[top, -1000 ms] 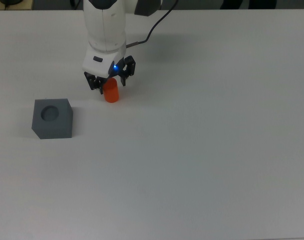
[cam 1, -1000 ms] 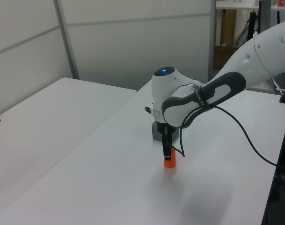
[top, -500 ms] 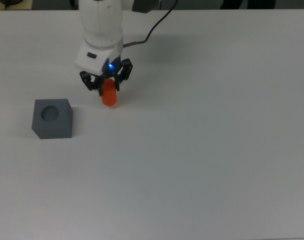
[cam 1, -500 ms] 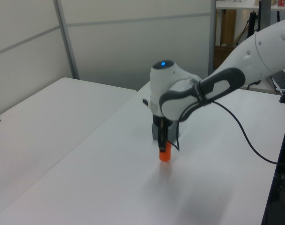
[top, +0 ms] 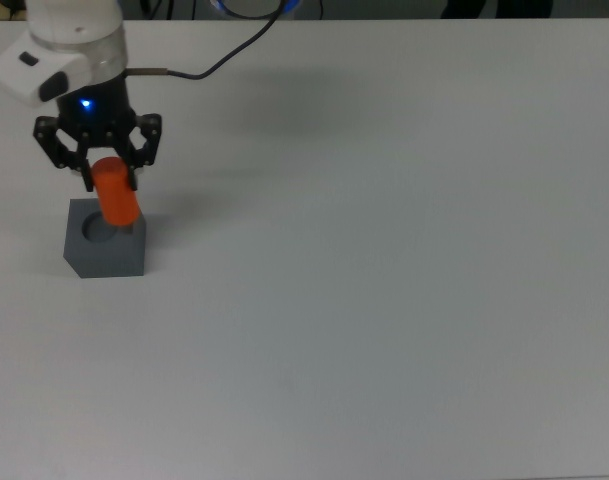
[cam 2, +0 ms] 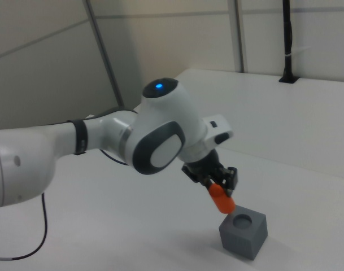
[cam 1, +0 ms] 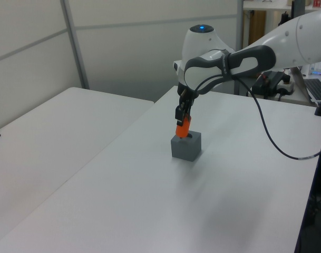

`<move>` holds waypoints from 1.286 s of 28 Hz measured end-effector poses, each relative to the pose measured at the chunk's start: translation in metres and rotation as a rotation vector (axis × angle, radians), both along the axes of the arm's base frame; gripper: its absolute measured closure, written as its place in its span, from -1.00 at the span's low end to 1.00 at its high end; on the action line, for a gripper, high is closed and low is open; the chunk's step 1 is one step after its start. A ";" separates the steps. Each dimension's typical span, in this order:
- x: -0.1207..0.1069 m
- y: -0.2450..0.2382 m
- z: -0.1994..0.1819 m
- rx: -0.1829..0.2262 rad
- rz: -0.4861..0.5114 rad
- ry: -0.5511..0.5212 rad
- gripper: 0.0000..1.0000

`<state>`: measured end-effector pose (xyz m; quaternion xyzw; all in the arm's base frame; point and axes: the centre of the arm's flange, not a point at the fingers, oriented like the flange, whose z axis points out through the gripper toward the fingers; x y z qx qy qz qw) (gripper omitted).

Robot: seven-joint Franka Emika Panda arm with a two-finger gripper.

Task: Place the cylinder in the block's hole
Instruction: 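Lift the orange cylinder and carry it over the grey block's hole, then lower the orange cylinder into the hole of the grey block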

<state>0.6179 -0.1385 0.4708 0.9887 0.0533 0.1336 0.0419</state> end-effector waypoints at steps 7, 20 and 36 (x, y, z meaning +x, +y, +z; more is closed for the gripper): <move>0.021 -0.021 -0.029 -0.004 -0.029 -0.011 -0.01; 0.022 -0.037 -0.033 -0.003 -0.053 -0.005 -0.01; 0.007 -0.033 -0.043 -0.001 -0.038 0.159 -0.21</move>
